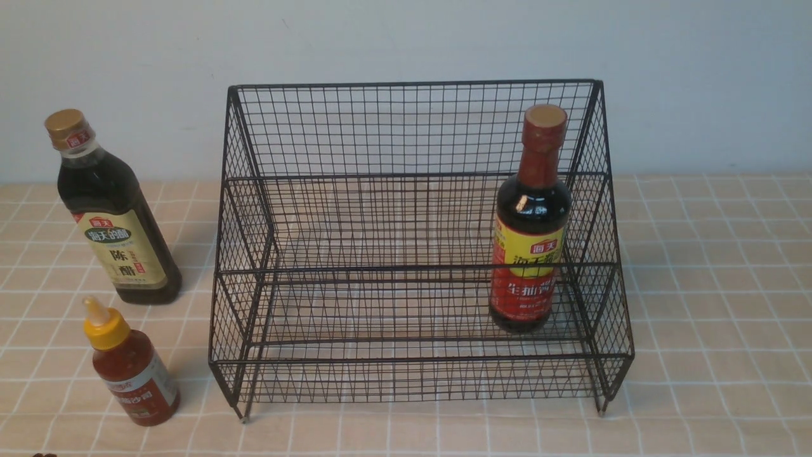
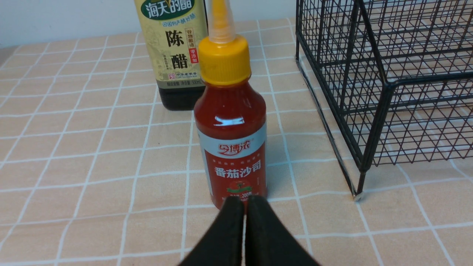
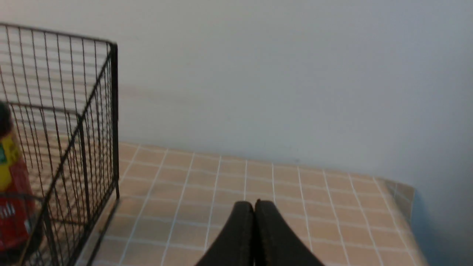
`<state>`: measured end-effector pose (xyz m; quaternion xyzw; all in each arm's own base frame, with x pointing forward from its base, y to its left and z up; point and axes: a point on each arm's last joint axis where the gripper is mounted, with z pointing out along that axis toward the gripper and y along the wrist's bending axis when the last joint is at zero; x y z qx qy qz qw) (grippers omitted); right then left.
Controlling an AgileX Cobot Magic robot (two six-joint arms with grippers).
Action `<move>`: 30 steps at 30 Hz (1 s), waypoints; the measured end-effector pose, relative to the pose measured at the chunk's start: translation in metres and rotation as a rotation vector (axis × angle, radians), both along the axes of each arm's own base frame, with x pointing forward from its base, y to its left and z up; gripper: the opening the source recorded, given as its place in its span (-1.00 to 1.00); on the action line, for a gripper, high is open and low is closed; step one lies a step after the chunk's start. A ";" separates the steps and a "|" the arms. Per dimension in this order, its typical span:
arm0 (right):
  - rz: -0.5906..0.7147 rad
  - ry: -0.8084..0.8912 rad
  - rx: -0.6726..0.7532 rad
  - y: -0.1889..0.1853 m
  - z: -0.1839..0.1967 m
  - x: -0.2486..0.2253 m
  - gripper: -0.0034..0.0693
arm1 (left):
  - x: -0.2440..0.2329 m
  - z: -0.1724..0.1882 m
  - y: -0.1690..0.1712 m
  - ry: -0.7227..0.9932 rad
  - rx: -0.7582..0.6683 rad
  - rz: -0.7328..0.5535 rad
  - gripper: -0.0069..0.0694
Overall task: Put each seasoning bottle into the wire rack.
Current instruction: Use the left arm to grab the condiment bottle closest to it
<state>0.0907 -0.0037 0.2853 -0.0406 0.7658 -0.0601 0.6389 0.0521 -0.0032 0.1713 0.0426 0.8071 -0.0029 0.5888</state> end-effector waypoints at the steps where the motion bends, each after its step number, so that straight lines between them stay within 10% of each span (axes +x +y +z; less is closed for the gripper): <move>1: -0.006 0.015 0.006 0.000 -0.016 -0.003 -0.94 | 0.000 0.000 0.000 0.000 0.000 0.000 -0.84; 9: -0.029 0.036 0.066 0.001 -0.104 -0.032 -0.94 | 0.000 0.000 0.000 0.000 0.000 0.000 -0.84; 30: -0.026 0.017 0.086 0.002 -0.104 -0.036 -0.94 | 0.000 0.000 0.000 -0.001 0.000 0.000 -0.84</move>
